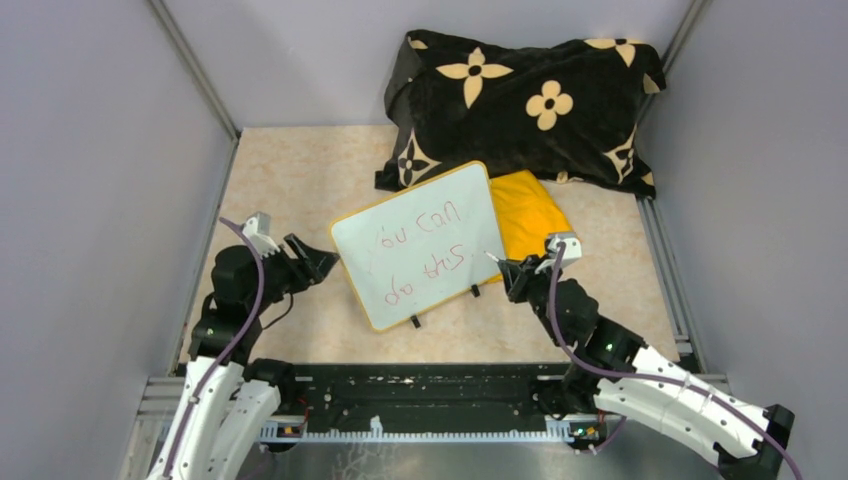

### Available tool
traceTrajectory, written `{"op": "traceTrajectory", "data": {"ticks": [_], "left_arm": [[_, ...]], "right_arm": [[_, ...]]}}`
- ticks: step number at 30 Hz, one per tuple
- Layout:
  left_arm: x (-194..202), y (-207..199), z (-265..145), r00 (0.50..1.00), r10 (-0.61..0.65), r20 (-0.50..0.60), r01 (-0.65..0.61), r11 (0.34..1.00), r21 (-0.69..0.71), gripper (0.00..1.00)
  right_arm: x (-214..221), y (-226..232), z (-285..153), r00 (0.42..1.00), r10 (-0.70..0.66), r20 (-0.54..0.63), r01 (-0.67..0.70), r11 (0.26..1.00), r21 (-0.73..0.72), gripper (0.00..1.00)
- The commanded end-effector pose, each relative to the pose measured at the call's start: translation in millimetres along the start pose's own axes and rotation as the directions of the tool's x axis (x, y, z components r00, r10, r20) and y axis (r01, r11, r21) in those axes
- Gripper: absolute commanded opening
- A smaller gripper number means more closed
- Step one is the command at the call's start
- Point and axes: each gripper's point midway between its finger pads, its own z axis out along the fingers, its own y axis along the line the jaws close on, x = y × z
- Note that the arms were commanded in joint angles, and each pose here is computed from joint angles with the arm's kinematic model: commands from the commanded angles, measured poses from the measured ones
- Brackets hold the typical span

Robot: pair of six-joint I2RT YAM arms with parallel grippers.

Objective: Write a sentence on the whiteboard

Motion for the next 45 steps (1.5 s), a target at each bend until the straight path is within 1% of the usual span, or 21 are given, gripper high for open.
{"op": "traceTrajectory", "data": {"ticks": [1, 5, 9, 13, 17, 21, 24, 25, 29, 31, 32, 34, 36, 38, 40, 45], "left_arm": [[-2.8, 21.6, -14.4, 0.999, -0.049, 0.012, 0.050, 0.985, -0.167, 0.73], [-5.3, 39.7, -17.6, 0.993, -0.106, 0.057, 0.118, 0.955, -0.272, 0.81], [-9.1, 58.5, -21.7, 0.982, -0.143, 0.121, 0.178, 0.912, -0.369, 0.91], [-9.8, 85.1, -27.0, 0.965, -0.175, 0.197, 0.251, 0.836, -0.487, 0.98], [-13.3, 98.7, -30.4, 0.959, -0.167, 0.228, 0.269, 0.786, -0.557, 0.99], [-24.6, 106.5, -33.9, 0.945, -0.162, 0.284, 0.308, 0.735, -0.605, 0.99], [-37.1, 106.7, -37.3, 0.923, -0.161, 0.351, 0.353, 0.717, -0.601, 0.99], [-41.2, 106.2, -37.4, 0.913, -0.158, 0.375, 0.367, 0.720, -0.589, 0.99], [-53.0, 97.7, -29.9, 0.906, -0.134, 0.402, 0.350, 0.772, -0.531, 0.99], [-56.2, 94.9, -23.4, 0.914, -0.117, 0.389, 0.323, 0.790, -0.522, 0.99], [-57.3, 96.2, -20.4, 0.920, -0.104, 0.379, 0.308, 0.788, -0.532, 0.99], [-59.3, 101.0, -14.0, 0.938, -0.063, 0.342, 0.261, 0.776, -0.574, 0.99], [-57.4, 108.9, -4.0, 0.965, -0.021, 0.262, 0.188, 0.750, -0.634, 0.99], [-53.6, 115.2, 1.5, 0.981, -0.011, 0.193, 0.142, 0.718, -0.681, 0.99], [-50.4, 118.8, 8.5, 0.990, -0.014, 0.142, 0.111, 0.701, -0.705, 0.99], [-41.8, 125.2, 27.3, 0.999, -0.029, 0.032, 0.044, 0.700, -0.713, 0.99]], "right_arm": [[-37.5, 14.4, -7.1, 0.996, 0.044, 0.079, -0.040, 0.998, -0.056, 0.00], [-40.9, 16.9, -10.7, 0.995, 0.047, 0.084, -0.040, 0.996, -0.077, 0.00], [-40.8, 15.5, -13.5, 0.995, 0.049, 0.085, -0.042, 0.996, -0.082, 0.00], [-42.2, 14.6, -17.0, 0.993, 0.062, 0.100, -0.052, 0.994, -0.094, 0.00], [-44.4, 16.6, -18.6, 0.991, 0.076, 0.107, -0.065, 0.992, -0.109, 0.00], [-44.6, 18.7, -19.7, 0.992, 0.074, 0.102, -0.061, 0.991, -0.121, 0.00], [-47.0, 19.3, -20.1, 0.991, 0.075, 0.106, -0.062, 0.991, -0.122, 0.00], [-48.4, 20.5, -20.5, 0.991, 0.078, 0.109, -0.064, 0.990, -0.127, 0.00], [-50.4, 25.7, -19.7, 0.989, 0.093, 0.112, -0.076, 0.986, -0.149, 0.00], [-49.2, 28.1, -18.1, 0.989, 0.097, 0.108, -0.080, 0.985, -0.155, 0.00], [-48.7, 29.2, -17.4, 0.990, 0.096, 0.105, -0.079, 0.984, -0.158, 0.00], [-49.1, 30.5, -17.0, 0.990, 0.095, 0.103, -0.077, 0.984, -0.161, 0.00], [-50.4, 29.8, -17.6, 0.990, 0.089, 0.105, -0.072, 0.985, -0.158, 0.00], [-52.4, 28.6, -18.9, 0.990, 0.084, 0.112, -0.066, 0.986, -0.156, 0.00], [-53.0, 27.5, -19.5, 0.990, 0.082, 0.118, -0.064, 0.986, -0.154, 0.00], [-51.3, 28.0, -19.6, 0.989, 0.087, 0.119, -0.067, 0.984, -0.162, 0.00]]}}
